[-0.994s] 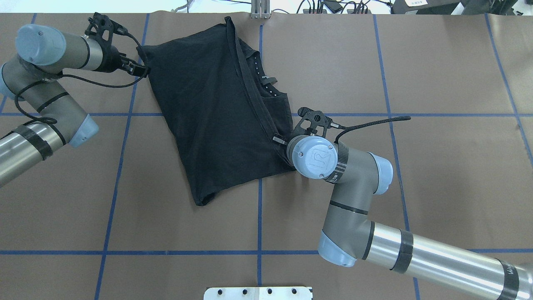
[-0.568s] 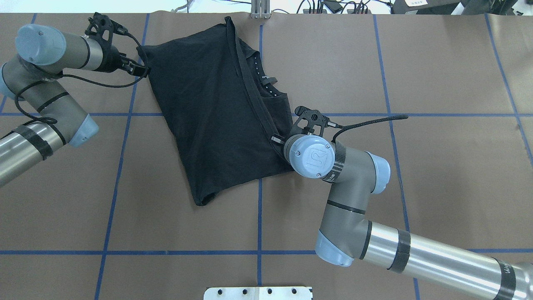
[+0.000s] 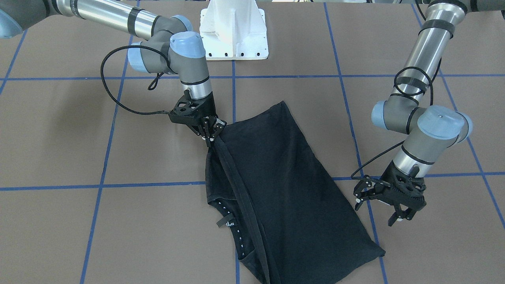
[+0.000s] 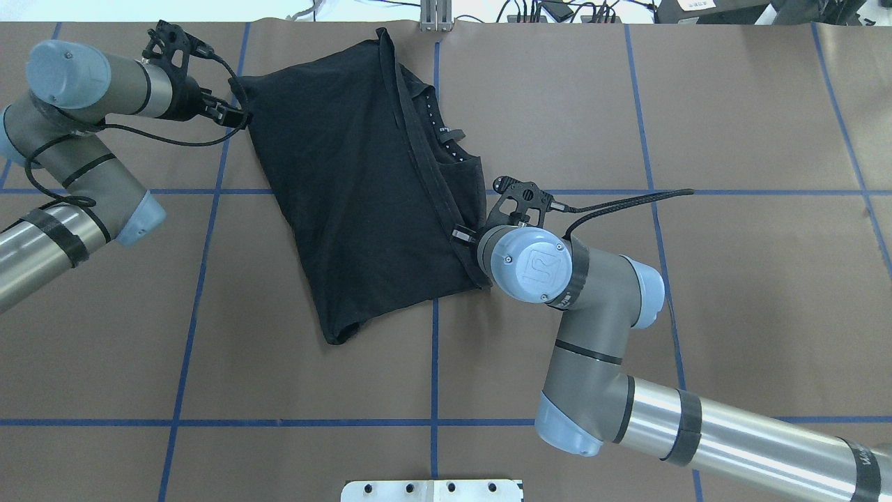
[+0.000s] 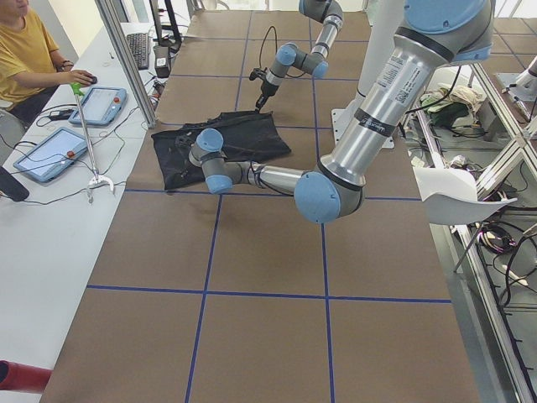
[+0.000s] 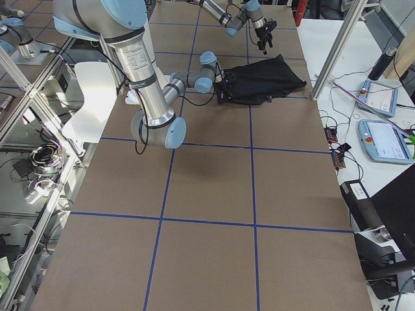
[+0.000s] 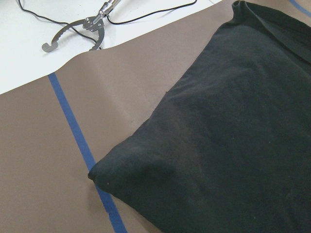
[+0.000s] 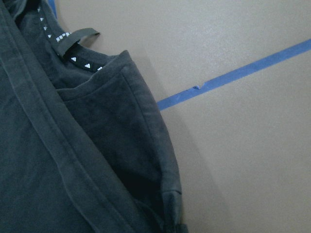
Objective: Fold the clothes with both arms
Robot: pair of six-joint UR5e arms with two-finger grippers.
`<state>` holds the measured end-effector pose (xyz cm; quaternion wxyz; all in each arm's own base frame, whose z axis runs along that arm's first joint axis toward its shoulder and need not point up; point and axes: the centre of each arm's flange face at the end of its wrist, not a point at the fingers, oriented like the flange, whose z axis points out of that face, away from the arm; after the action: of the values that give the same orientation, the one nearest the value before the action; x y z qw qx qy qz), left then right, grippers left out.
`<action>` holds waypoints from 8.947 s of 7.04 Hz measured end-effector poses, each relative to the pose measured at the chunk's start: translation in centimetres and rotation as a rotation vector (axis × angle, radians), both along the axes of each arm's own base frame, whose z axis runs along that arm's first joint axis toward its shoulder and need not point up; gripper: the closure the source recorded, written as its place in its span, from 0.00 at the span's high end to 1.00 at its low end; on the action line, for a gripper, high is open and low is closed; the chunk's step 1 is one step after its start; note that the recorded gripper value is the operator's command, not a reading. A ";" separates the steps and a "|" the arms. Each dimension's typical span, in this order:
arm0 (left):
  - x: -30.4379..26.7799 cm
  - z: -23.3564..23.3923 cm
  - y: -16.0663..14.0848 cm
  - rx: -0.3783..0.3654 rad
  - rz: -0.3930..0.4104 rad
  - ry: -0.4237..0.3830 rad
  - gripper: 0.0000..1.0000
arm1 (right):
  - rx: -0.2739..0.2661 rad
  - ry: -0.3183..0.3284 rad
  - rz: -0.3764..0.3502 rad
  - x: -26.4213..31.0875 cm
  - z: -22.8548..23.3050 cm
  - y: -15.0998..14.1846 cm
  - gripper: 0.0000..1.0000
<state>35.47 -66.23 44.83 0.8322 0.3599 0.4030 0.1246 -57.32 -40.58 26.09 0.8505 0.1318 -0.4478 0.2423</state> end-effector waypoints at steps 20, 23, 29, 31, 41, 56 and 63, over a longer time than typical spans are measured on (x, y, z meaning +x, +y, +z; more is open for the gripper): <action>-0.1 -0.7 0.1 0.010 0.001 0.010 1.00 | 0.061 0.563 -0.250 -8.9 -5.9 -5.6 0.99; -0.1 -0.7 0.1 0.010 0.001 0.010 1.00 | 0.059 0.536 -0.242 -9.1 -8.1 -6.2 0.98; 0.0 -0.7 0.1 0.009 0.002 0.009 1.00 | 0.042 0.571 -0.268 -10.4 -7.4 -6.6 0.59; 0.1 -0.6 0.1 0.009 0.002 0.009 1.00 | 0.052 0.614 -0.310 -10.1 -7.0 -6.6 0.59; 0.0 -0.6 0.1 0.009 0.001 0.009 1.00 | 0.120 0.473 -0.443 -1.1 -9.2 -2.1 0.64; -0.4 0.3 0.5 0.010 0.001 0.010 1.00 | 0.115 0.493 -0.738 -5.9 -5.6 6.5 0.10; -0.3 0.2 0.5 0.001 -0.005 0.020 1.00 | 0.066 0.445 -0.625 1.1 -1.2 9.9 1.00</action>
<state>35.17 -65.69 44.99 0.8282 0.3627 0.4102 0.1193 -56.23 -30.66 24.92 0.9551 0.0657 -0.2782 -0.0776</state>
